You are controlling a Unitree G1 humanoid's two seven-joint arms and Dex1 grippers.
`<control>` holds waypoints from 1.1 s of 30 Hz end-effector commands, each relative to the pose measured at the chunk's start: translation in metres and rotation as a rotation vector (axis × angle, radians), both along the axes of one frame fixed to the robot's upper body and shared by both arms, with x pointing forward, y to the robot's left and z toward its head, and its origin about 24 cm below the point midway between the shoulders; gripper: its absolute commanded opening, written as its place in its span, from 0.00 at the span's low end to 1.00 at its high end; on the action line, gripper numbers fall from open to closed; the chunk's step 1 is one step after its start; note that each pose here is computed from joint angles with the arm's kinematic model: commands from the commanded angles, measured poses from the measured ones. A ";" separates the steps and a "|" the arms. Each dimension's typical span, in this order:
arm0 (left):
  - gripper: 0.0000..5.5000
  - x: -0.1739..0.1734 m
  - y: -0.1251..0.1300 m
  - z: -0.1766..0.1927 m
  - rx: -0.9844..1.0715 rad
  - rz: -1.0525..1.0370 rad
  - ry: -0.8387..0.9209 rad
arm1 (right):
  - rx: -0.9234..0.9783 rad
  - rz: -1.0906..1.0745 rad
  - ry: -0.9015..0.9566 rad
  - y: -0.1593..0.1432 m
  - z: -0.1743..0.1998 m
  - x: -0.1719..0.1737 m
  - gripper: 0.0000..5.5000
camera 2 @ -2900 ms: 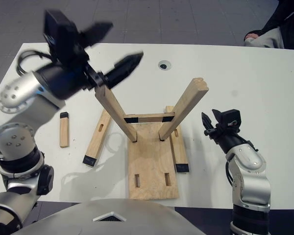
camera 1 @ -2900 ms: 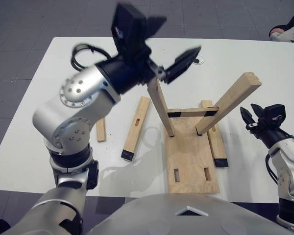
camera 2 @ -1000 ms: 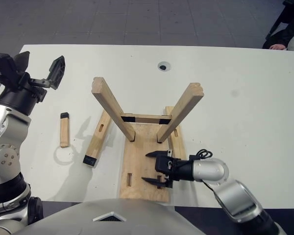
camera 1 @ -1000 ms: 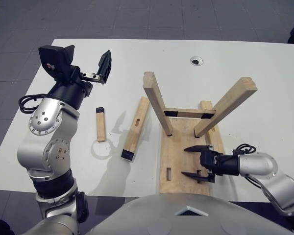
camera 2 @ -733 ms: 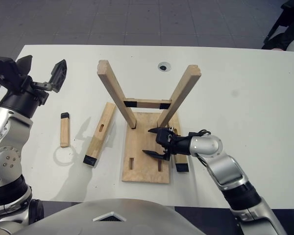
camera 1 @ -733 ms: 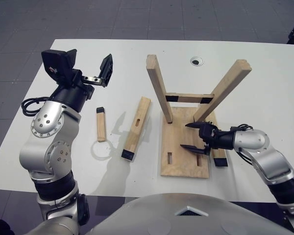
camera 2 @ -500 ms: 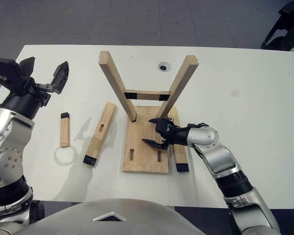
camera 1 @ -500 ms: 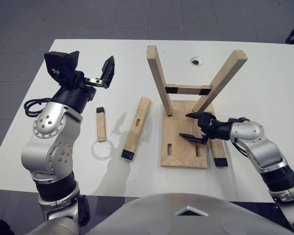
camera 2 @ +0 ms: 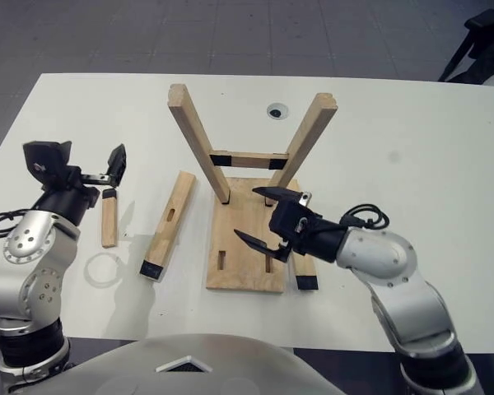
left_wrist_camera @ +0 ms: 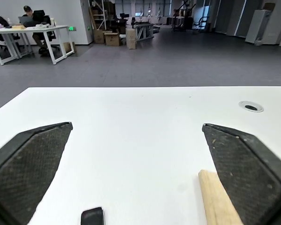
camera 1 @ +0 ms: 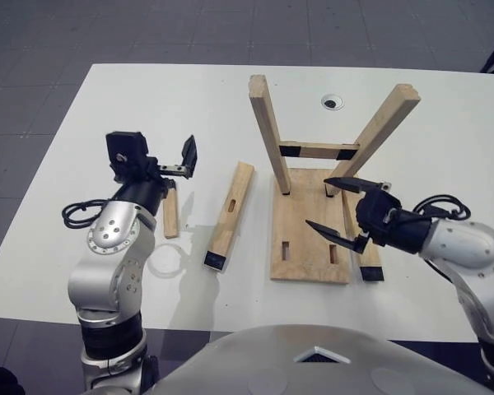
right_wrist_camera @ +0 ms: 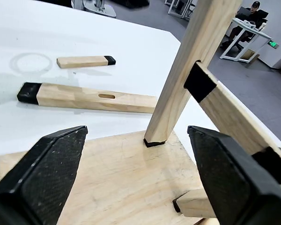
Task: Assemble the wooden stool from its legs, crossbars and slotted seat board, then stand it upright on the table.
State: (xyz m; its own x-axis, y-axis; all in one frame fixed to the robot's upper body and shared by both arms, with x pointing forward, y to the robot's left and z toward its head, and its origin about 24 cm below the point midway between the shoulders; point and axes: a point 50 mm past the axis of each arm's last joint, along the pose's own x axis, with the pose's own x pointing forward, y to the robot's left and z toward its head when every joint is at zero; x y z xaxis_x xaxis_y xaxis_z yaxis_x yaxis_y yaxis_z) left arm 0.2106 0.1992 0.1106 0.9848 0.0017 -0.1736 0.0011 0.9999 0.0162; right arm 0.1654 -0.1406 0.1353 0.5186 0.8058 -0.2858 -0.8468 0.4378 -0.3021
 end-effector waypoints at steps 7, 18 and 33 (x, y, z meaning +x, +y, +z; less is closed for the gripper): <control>0.94 -0.030 0.000 -0.060 0.111 0.219 0.363 | 0.134 -0.130 0.002 0.001 0.008 -0.029 0.72; 0.94 -0.047 0.002 -0.095 0.071 0.258 0.602 | 0.163 -0.170 0.025 -0.001 0.006 -0.034 0.72; 0.51 -0.060 0.003 -0.111 0.014 0.245 0.735 | 0.191 -0.212 0.016 0.000 0.010 -0.030 0.73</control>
